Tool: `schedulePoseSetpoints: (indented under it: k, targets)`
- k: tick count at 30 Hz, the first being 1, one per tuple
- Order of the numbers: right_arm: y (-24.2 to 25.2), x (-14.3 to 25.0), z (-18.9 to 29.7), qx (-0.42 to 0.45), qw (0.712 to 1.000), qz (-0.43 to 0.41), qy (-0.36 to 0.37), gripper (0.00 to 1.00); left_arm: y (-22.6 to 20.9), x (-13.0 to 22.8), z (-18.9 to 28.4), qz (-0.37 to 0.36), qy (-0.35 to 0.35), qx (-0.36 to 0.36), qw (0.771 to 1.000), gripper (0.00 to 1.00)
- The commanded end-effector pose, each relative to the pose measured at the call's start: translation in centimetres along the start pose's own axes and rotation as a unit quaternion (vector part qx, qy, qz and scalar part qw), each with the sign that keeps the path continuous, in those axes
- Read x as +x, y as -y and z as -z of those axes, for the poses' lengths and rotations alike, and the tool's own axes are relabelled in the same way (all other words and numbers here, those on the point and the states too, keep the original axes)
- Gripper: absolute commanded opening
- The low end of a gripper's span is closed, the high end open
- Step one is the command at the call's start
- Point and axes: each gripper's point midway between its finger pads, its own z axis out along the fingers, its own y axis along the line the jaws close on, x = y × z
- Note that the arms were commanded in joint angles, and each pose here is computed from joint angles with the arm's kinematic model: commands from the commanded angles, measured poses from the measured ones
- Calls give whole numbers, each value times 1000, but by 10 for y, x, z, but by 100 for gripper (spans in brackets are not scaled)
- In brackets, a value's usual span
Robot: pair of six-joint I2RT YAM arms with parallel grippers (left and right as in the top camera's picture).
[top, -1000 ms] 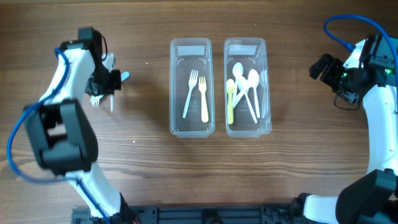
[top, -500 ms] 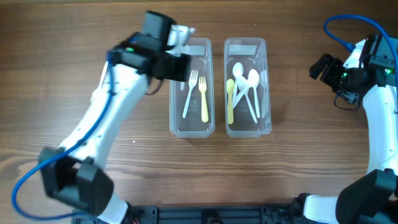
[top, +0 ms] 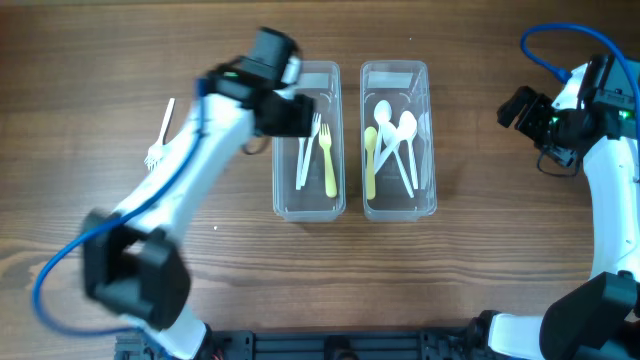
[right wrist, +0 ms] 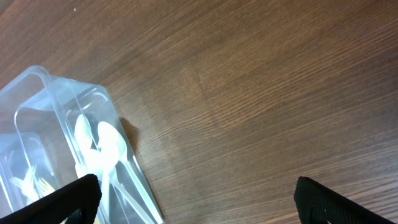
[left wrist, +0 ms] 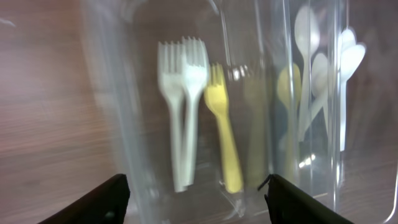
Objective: Pack container
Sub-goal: 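Return the left gripper to the blue fork and grasp it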
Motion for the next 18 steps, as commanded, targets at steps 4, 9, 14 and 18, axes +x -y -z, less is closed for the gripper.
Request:
schedulePoseSetpoints:
  k: [4, 9, 14, 18]
  targets:
    - [-1, 1, -4, -3, 1000, -2, -6, 100, -114, -6, 65, -94, 18, -84, 992, 73]
    - [-1, 2, -4, -2, 1000, -2, -8, 100, -186, 12, 40, -38, -29, -105, 993, 70]
    - [-1, 3, -4, -2, 1000, -3, -9, 100, -227, 34, -1, -76, -95, -94, 988, 68]
    - [-1, 2, -4, -3, 1000, -2, -8, 100, -233, 48, -33, -160, -144, -68, 974, 64]
